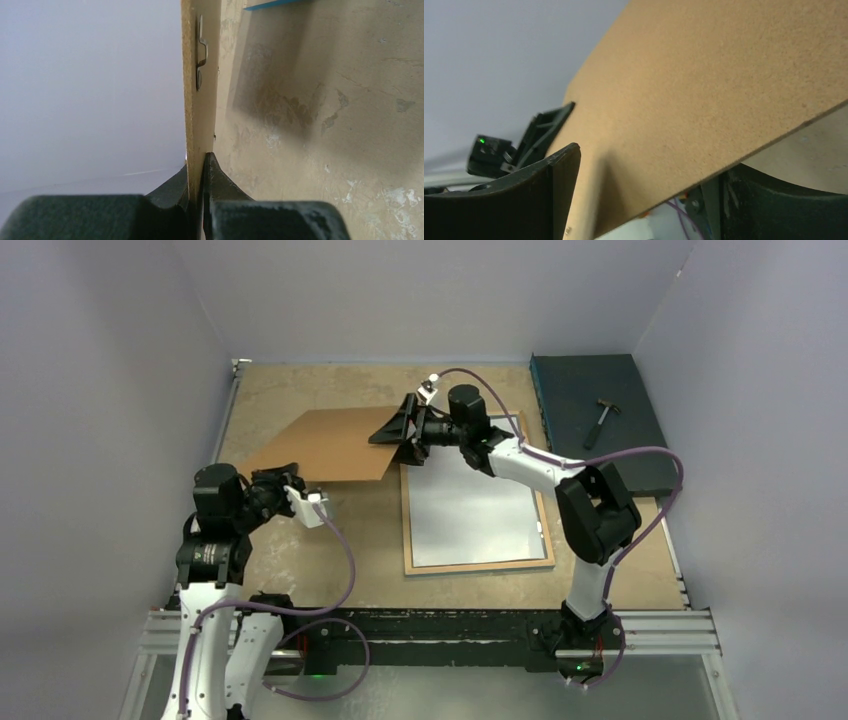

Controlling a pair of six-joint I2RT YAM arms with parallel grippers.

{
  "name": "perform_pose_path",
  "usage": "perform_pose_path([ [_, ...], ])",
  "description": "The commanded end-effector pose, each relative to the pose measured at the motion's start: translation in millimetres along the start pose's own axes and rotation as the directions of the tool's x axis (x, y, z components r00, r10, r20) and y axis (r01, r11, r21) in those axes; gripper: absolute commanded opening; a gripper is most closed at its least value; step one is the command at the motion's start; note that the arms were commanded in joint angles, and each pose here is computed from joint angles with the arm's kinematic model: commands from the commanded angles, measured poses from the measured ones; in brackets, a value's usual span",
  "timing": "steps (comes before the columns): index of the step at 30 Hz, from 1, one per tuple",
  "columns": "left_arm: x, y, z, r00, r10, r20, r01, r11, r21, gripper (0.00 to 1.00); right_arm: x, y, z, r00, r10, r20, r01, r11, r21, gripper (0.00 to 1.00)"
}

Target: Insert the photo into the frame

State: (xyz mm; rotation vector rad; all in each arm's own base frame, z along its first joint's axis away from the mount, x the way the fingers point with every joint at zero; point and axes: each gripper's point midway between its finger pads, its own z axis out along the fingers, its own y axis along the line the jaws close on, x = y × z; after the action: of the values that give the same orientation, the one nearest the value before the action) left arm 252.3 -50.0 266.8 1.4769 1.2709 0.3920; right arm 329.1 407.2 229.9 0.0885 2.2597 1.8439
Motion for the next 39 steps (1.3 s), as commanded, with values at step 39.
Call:
perform_pose_path([
  [39,-64,63,-42,0.975,0.179,0.135,-0.166,0.981,-0.104,0.00,11,68,-98,-0.436,-0.896,0.082,0.886,-0.412,0.211,0.85],
])
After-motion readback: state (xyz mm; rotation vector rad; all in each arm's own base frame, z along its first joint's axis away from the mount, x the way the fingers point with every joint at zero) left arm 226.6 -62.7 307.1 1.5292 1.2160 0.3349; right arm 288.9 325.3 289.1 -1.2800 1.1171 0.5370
